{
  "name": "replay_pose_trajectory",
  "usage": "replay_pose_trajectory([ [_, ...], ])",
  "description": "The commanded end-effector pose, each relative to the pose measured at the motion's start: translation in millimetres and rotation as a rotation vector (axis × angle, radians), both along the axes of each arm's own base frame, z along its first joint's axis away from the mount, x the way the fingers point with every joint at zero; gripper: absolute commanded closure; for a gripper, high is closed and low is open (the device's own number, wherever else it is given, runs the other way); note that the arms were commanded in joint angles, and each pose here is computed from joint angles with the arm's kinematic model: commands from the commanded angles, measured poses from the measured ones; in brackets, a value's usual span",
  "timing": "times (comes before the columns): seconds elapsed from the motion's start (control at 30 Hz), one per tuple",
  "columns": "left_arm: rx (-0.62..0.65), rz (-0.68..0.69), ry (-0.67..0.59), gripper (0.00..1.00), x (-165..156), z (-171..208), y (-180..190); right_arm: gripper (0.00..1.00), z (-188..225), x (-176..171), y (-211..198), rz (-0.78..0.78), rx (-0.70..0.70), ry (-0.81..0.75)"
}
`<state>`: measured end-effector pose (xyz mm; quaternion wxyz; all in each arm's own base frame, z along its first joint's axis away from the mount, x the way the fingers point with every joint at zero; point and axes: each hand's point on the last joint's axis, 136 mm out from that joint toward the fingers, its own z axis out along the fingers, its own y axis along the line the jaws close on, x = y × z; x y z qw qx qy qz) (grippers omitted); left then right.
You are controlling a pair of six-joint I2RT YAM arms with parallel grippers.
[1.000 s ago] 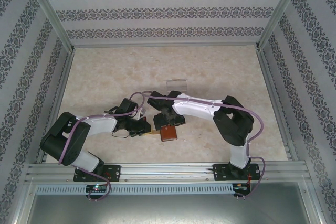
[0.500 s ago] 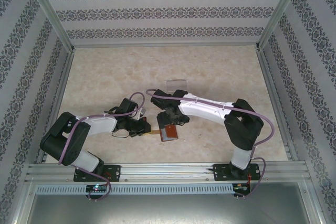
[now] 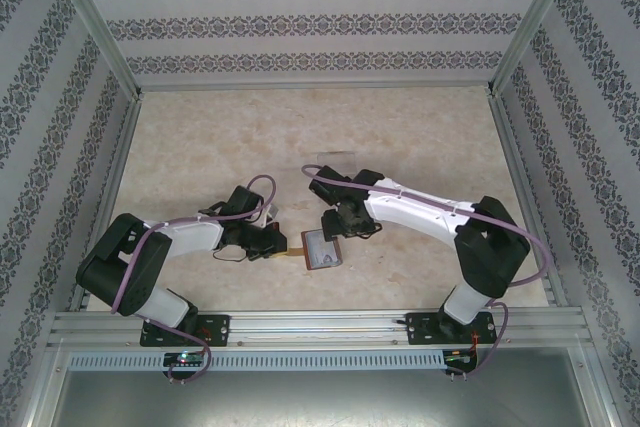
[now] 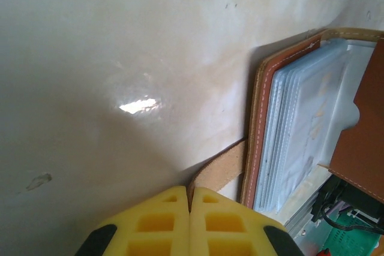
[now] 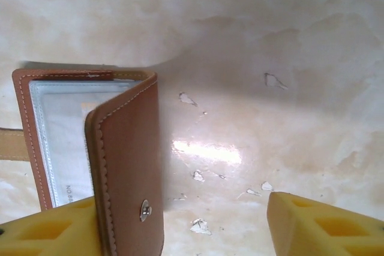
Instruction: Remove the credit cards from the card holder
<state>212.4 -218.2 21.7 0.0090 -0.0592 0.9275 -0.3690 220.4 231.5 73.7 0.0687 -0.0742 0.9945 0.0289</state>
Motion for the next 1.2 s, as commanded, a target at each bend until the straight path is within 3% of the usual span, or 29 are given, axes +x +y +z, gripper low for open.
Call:
replay_pose_trajectory([
  [0.0,0.02,-0.001,-0.015,0.95,7.9,4.7,2.7,0.44,0.3,-1.6,-6.3,-0.012,0.036,0.006],
  [0.27,0.029,-0.01,-0.018,0.94,17.2,12.4,-1.1,0.75,-9.4,-2.2,-11.0,-0.064,0.149,0.027],
  [0.5,0.043,-0.006,-0.054,0.84,31.7,36.9,-4.1,0.96,-3.4,-1.4,-15.0,-0.095,0.217,-0.005],
  [0.87,0.057,0.012,-0.14,0.74,44.2,97.7,-14.6,1.0,5.4,-2.5,-11.7,-0.11,0.287,-0.022],
  [1.17,0.068,-0.015,-0.112,0.62,40.2,79.3,-42.8,0.99,4.8,3.1,4.1,-0.101,0.348,-0.008],
])
